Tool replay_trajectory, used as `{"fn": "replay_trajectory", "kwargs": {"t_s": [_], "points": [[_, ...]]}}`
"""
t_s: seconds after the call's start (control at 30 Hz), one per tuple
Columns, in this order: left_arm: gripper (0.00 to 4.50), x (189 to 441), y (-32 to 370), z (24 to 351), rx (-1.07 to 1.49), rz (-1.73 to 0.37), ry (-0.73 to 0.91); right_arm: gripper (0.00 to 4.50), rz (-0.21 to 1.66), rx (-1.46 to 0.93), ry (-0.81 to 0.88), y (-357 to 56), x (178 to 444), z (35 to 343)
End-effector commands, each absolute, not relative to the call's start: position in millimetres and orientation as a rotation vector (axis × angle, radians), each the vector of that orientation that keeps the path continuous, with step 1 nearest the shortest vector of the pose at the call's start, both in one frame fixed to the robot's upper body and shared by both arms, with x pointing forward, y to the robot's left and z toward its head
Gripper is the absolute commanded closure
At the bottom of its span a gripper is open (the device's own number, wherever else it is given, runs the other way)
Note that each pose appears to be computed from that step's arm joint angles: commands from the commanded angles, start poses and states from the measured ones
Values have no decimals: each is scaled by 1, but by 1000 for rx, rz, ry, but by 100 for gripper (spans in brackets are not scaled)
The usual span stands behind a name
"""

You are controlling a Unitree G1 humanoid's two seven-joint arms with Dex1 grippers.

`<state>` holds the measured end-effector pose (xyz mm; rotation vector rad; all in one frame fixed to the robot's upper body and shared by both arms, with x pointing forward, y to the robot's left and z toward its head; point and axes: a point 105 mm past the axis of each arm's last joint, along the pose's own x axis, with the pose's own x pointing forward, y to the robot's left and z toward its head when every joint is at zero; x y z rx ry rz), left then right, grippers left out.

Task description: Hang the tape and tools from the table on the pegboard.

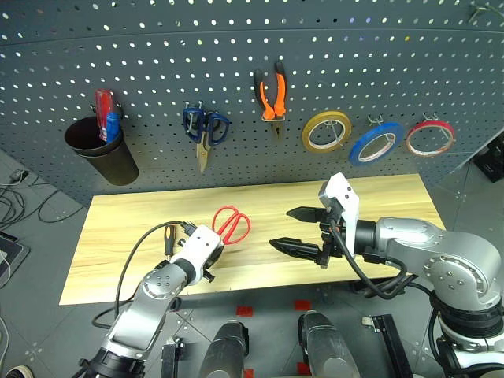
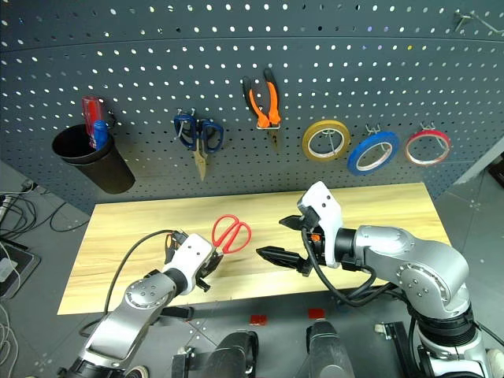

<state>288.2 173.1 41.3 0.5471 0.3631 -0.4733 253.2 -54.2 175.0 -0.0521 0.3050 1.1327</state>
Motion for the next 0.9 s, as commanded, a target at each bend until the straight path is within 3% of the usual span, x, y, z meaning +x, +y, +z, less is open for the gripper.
{"fn": "replay_trajectory", "kwargs": {"t_s": [0.03,0.2,0.4,0.53,0.7,0.9], "points": [[336,285,173,57,617,-509,284,0,1134,-79,230,-55,252,188],[336,291,178,83,519,-432,189,0,1131,-84,219,-56,255,191],[336,315,174,153,398,-320,-108,0,1153,-143,174,-51,254,198],[336,314,172,185,450,-307,-255,0,1193,-194,141,-45,248,204],[336,303,174,197,503,-279,-323,0,1234,-202,91,-41,243,216],[336,288,168,189,523,-294,-312,0,1231,-213,65,-43,245,222]]}}
